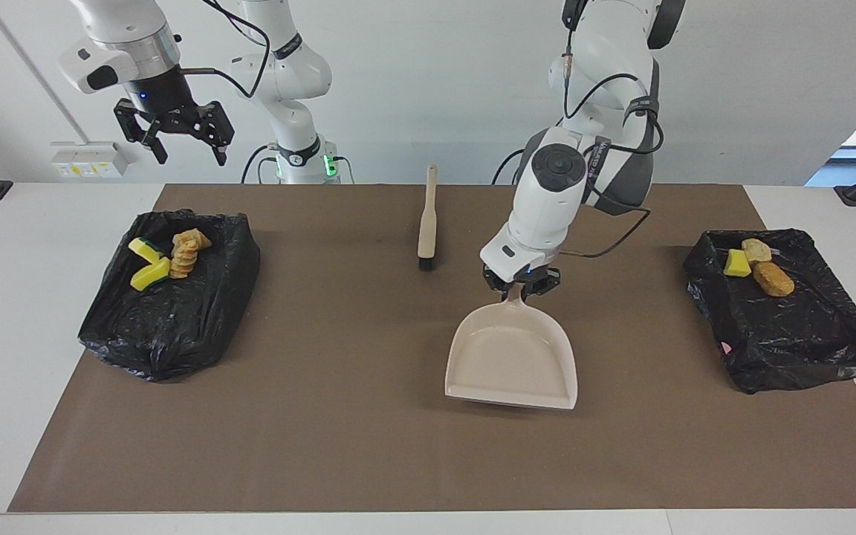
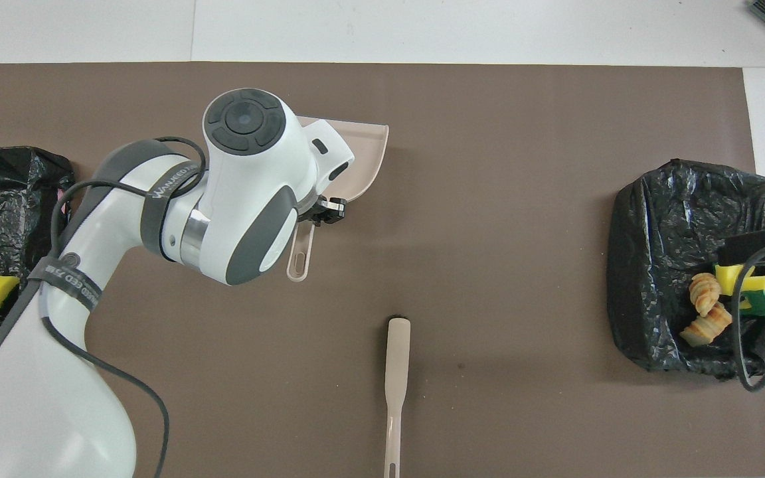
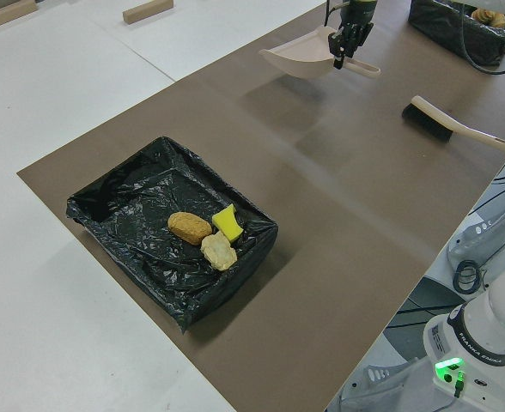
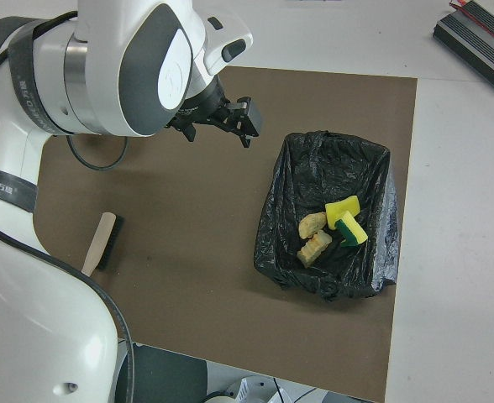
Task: Sweep and dump trash in bin
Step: 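Lower the dustpan onto the table center with the left gripper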
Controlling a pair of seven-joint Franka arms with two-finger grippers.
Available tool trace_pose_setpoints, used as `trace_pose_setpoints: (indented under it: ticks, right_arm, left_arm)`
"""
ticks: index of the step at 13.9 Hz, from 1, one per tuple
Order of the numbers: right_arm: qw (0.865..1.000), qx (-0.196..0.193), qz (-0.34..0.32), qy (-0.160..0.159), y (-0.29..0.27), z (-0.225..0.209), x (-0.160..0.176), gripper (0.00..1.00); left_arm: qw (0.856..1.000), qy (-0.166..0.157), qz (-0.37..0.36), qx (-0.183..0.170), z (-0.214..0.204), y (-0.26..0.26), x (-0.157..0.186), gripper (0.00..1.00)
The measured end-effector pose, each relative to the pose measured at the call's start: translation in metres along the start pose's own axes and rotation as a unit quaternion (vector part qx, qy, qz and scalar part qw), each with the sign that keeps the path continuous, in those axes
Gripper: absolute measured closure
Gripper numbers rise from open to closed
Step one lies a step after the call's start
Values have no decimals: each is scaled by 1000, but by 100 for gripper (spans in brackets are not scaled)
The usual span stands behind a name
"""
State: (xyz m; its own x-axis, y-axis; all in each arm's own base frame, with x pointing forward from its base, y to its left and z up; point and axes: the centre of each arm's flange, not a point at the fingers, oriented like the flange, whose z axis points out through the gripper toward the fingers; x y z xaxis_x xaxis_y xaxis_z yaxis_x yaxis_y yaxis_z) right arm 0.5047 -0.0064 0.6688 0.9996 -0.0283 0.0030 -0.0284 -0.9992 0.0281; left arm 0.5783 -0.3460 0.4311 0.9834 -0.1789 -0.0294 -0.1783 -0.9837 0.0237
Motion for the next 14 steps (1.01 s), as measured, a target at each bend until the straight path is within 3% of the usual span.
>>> trace_pose_setpoints:
  ticks: [3, 8, 14]
  right_arm:
    - [1000, 0, 0, 0, 0, 0, 0, 0]
    - [1000, 0, 0, 0, 0, 0, 0, 0]
    - [1000, 0, 0, 0, 0, 0, 0, 0]
  left_arm:
    - [1000, 13, -14, -7, 10, 38, 6, 67]
    - [998, 16, -64, -12, 62, 106, 24, 67]
    - [997, 1, -73, -29, 73, 119, 21, 67]
